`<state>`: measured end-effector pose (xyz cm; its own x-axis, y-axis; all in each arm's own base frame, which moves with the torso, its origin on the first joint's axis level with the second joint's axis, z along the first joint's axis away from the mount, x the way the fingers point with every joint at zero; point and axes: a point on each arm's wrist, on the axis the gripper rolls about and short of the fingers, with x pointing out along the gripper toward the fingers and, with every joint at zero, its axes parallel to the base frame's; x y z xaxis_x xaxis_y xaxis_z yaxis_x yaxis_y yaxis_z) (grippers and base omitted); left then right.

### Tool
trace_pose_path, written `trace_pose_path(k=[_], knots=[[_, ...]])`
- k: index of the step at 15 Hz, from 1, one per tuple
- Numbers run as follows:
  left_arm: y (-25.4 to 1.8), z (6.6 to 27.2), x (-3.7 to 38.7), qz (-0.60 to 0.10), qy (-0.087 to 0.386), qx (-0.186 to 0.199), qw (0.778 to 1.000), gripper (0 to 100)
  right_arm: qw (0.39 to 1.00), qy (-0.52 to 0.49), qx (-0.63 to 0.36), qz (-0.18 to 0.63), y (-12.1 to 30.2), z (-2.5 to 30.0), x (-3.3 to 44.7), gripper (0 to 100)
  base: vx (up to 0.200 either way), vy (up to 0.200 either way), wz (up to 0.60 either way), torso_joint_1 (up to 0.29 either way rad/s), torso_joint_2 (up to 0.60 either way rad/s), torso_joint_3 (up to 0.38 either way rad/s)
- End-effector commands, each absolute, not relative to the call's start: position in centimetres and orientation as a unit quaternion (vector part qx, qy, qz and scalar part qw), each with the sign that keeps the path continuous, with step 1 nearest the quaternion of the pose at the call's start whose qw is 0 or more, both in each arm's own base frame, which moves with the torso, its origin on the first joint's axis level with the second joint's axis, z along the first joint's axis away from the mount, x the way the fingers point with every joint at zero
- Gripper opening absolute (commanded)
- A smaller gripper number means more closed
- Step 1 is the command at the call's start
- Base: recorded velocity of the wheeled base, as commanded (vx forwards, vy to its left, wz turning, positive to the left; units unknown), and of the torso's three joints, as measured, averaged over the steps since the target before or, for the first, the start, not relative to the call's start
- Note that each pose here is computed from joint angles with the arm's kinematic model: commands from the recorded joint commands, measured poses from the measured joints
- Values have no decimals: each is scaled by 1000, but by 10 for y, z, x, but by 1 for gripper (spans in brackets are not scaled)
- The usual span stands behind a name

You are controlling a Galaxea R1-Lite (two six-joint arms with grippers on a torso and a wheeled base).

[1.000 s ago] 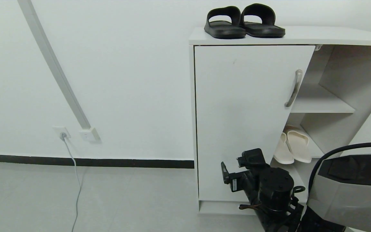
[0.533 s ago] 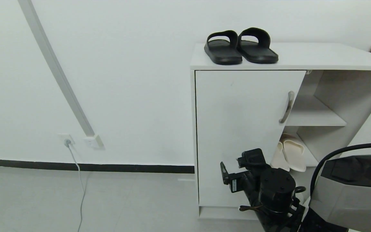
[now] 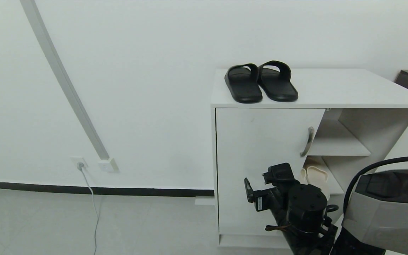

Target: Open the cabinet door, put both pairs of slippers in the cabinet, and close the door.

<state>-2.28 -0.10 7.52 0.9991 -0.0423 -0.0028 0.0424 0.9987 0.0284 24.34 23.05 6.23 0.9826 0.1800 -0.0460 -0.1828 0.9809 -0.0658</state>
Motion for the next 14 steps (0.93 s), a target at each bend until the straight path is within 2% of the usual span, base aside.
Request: trace_pose_path(k=[1,14], knots=[[-1,75,-23,-21,2,15,1000,0,995,19,-34,91,230,63,243,100,0,0,0,163,-481,-320],[-1,75,-23,-21,2,15,1000,0,995,17,-32,93,230,65,242,100,0,0,0,206,-528,-321]])
